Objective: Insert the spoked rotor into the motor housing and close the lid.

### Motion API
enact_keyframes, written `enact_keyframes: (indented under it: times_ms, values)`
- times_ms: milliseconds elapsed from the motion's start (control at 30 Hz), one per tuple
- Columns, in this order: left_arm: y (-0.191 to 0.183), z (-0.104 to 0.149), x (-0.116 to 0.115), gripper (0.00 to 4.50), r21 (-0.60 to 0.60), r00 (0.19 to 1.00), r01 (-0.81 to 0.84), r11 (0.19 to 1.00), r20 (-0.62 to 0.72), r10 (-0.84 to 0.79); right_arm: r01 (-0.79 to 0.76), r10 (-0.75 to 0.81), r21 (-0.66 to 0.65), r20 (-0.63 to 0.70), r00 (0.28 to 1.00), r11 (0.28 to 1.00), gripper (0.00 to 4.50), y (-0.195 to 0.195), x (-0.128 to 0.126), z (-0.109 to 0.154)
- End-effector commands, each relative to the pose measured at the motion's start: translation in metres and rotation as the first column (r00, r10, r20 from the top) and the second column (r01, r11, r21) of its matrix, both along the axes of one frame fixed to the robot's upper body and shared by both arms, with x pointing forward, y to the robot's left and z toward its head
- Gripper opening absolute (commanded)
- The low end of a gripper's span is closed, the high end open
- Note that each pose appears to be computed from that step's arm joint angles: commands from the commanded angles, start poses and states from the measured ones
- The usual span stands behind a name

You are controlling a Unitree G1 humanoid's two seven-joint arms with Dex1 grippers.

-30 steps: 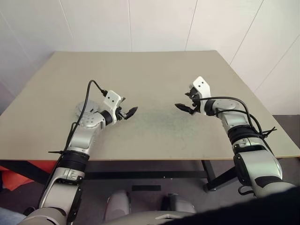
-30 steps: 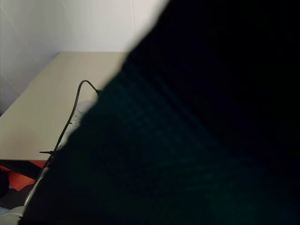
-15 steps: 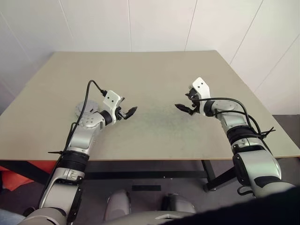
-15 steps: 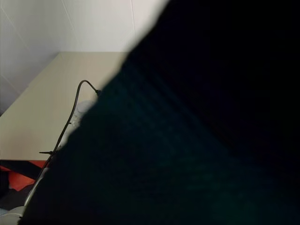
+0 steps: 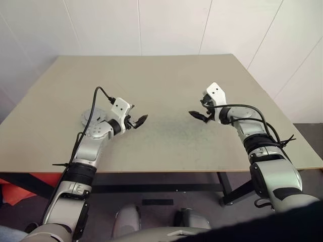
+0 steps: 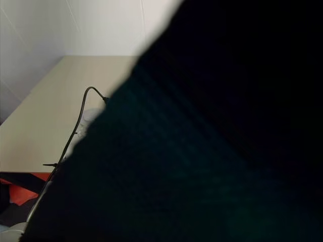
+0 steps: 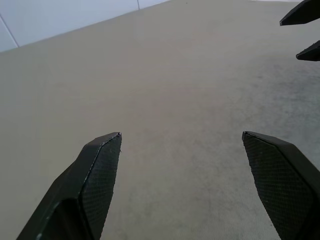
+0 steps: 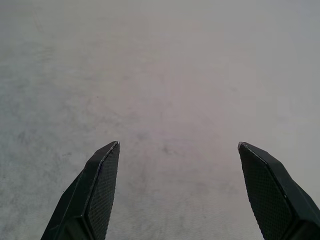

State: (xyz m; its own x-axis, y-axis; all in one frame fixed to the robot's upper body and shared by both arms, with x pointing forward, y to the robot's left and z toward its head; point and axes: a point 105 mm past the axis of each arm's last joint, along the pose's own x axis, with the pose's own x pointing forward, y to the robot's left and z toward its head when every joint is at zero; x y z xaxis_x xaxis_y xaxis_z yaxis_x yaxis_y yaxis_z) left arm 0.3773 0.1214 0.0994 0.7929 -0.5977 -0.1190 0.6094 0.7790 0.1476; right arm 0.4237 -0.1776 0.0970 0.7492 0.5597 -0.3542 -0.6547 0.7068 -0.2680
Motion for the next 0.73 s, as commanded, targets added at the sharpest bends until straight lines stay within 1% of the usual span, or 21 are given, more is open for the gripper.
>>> enact_keyframes:
  times_ms: [33, 733]
  values:
    - [0.001, 0.0187, 0.0024, 4.09, -0.003, 0.997, -0.005, 1.0, 0.076, 0.005, -0.013, 0.012, 0.015, 0.074, 0.997, 1.0, 4.28, 0.0048, 0.0069, 0.0217]
    - [-0.003, 0.0151, 0.0053, 4.09, 0.001, 0.997, -0.002, 1.0, 0.072, 0.002, 0.007, -0.007, -0.007, 0.075, 0.997, 1.0, 4.28, -0.0044, 0.0054, 0.0195]
